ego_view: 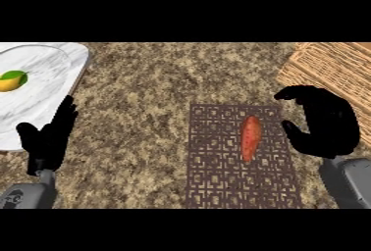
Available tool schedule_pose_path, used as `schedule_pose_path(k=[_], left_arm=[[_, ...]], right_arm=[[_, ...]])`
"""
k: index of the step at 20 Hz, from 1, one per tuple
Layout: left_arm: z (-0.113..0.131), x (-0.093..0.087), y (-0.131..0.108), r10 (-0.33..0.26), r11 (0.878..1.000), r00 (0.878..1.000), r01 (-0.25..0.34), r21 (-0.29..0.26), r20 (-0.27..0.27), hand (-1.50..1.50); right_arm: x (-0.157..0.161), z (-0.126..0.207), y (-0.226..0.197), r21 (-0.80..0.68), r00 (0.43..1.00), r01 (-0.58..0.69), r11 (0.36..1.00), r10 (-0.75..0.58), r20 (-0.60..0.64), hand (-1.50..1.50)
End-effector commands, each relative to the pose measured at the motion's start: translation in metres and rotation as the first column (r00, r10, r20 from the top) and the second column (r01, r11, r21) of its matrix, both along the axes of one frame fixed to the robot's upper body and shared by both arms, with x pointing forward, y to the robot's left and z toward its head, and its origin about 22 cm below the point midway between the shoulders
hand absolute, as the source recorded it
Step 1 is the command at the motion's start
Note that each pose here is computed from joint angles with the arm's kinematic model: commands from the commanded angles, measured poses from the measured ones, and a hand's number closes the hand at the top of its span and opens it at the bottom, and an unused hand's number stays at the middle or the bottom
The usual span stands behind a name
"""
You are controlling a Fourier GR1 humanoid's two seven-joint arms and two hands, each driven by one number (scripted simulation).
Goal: Pick the sweet potato from the placemat and place it in the basket
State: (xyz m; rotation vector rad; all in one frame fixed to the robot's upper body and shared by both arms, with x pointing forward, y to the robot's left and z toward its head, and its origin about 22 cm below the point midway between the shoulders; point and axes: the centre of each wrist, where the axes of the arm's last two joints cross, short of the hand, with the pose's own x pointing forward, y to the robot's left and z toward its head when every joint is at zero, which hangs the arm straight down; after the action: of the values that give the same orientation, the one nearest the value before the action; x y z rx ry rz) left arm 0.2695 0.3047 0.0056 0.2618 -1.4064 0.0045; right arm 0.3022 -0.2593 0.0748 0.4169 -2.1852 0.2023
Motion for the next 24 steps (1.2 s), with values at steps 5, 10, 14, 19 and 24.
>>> schedule_pose_path(k=[5, 10, 14, 19, 24], left_arm=[[0.032, 0.009, 0.01, -0.08, 0.997, 0.996, 0.08, 0.012, -0.036, 0.0], [0.021, 0.007, 0.007, -0.091, 0.996, 0.995, 0.091, -0.011, -0.049, 0.0], [0.029, 0.011, 0.019, -0.068, 0.998, 0.996, 0.068, -0.003, -0.059, 0.0], [0.031, 0.016, 0.021, -0.076, 0.997, 0.997, 0.076, -0.006, -0.027, 0.0], [0.036, 0.015, 0.013, -0.104, 0.995, 0.994, 0.104, -0.008, -0.038, 0.0]], right_arm=[[-0.001, -0.017, 0.063, 0.009, 0.964, 0.043, 0.999, -0.044, 0.261, -1.5], [-0.005, 0.047, 0.033, -0.128, 0.997, 0.036, 0.991, -0.026, 0.079, -1.5], [0.0, 0.084, -0.021, -0.444, 0.992, 0.117, 0.888, -0.124, 0.012, -1.5], [0.004, 0.136, -0.077, -0.696, 0.908, 0.326, 0.64, -0.418, 0.041, -1.5], [0.004, 0.176, -0.111, -0.77, 0.909, 0.211, 0.602, -0.41, -0.072, -1.5]])
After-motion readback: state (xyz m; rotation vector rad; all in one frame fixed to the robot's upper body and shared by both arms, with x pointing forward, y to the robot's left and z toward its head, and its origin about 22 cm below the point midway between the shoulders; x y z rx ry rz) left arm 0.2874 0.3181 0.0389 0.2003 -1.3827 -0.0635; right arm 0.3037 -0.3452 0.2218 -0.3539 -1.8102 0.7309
